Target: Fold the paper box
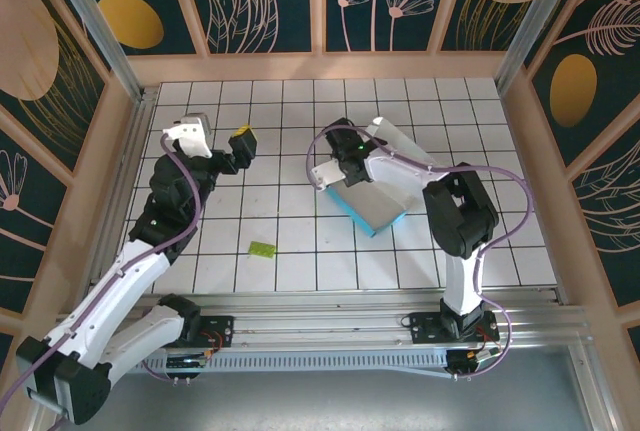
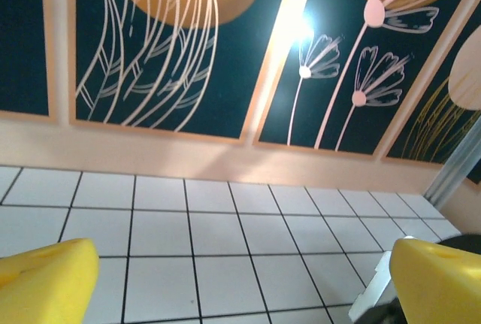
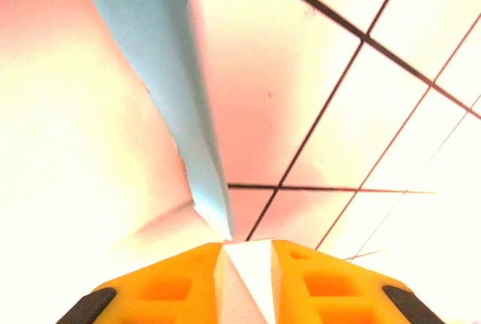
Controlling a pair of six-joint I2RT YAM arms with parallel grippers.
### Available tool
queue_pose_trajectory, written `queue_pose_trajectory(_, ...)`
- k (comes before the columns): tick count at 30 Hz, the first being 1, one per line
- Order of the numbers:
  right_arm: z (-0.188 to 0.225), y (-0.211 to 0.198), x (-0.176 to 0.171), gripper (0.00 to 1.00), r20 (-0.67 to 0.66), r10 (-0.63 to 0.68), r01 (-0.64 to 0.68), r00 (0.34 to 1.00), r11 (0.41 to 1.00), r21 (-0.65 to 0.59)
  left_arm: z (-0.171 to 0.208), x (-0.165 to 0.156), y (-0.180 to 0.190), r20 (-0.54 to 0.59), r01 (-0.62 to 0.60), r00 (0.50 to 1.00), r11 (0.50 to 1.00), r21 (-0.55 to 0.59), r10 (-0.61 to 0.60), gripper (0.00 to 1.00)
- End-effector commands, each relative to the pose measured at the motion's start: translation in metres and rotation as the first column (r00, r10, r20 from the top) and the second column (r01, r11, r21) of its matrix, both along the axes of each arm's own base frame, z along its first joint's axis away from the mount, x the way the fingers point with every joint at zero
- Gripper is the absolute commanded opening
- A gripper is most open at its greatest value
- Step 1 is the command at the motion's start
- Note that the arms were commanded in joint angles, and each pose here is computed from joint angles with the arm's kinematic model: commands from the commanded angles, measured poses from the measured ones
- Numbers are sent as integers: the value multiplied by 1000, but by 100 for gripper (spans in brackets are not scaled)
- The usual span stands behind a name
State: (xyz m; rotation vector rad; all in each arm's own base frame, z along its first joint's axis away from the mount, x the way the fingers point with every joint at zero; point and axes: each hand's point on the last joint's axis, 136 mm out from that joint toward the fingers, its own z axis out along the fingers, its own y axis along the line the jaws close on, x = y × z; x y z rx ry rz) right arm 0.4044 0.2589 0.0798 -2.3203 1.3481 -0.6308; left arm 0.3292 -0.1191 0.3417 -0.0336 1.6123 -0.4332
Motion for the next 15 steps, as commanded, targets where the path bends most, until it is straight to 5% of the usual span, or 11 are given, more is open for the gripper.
queue_pose_trajectory(1, 12, 2, 4, 25, 51, -29, 28, 998, 999, 17, 7, 0, 5, 40, -28, 999, 999, 23, 27, 99)
queue_pose_trajectory(6, 27, 6, -10, 28, 50, -99, 93, 994, 990, 105, -11, 12, -10, -34, 28, 999, 998, 58, -26, 99)
queue_pose_trajectory(9, 53, 18, -24, 27, -70, -266, 275, 961, 908, 317, -31, 23, -33, -131, 125, 985, 989, 75, -114, 97)
queue_pose_trajectory(12, 93, 26, -38, 30, -272, -440, 513, 856, 653, 557, -49, 31, -60, -223, 241, 949, 969, 57, -223, 93)
queue_pose_trajectory(15, 119, 9, -58, 38, -522, -559, 728, 644, 240, 642, -67, 31, -91, -295, 354, 901, 932, 79, -317, 89)
